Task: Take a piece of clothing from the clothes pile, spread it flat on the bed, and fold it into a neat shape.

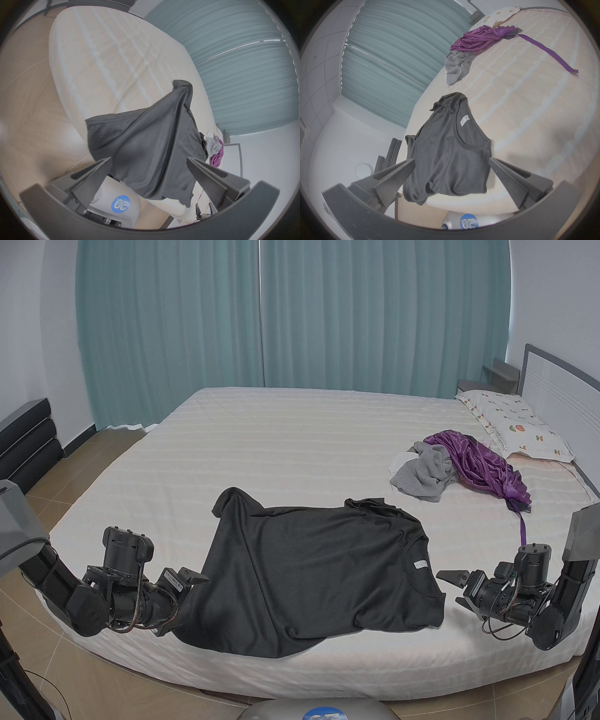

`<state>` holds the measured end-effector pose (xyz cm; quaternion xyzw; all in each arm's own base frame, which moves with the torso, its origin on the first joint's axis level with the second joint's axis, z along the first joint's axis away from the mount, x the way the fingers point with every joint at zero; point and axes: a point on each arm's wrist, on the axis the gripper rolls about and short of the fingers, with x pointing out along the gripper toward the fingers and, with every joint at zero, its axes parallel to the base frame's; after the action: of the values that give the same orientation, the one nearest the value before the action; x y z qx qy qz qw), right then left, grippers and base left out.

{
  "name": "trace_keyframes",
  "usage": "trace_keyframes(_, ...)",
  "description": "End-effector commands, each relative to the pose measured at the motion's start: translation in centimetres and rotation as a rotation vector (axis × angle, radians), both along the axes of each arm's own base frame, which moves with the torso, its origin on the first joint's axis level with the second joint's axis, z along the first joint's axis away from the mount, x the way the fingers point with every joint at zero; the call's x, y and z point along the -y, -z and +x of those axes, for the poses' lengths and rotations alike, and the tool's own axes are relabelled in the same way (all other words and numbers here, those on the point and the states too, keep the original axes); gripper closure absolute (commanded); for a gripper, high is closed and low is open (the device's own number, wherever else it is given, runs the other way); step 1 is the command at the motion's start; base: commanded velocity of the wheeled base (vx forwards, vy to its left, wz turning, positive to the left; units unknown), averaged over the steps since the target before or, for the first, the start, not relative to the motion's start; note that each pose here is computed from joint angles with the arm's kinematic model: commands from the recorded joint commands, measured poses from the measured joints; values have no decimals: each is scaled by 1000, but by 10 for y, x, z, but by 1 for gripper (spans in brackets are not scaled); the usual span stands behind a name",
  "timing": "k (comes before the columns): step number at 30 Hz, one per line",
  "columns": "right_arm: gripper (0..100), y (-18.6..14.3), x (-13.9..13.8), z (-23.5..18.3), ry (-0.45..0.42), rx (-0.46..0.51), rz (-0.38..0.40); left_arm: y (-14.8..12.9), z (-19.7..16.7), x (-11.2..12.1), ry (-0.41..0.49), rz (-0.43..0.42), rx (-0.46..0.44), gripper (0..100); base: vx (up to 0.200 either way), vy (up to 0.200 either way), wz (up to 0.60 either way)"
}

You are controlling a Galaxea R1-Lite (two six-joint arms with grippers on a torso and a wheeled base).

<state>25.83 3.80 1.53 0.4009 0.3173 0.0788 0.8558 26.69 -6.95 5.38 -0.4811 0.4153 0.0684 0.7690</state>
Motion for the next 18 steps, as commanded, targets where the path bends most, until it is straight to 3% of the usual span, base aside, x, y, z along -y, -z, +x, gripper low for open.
trace_keyframes(1,0,1,0,0,1,-5,0,10,1,-4,-16,38,-31,0,0,0,0)
trace_keyframes(6,0,2,1,1,3,-5,0,25,-1,-6,15,160,-55,0,0,0,0)
trace_keyframes(18,0,2,0,0,-2,-8,-1,54,9,-12,3,211,-102,0,0,0,0)
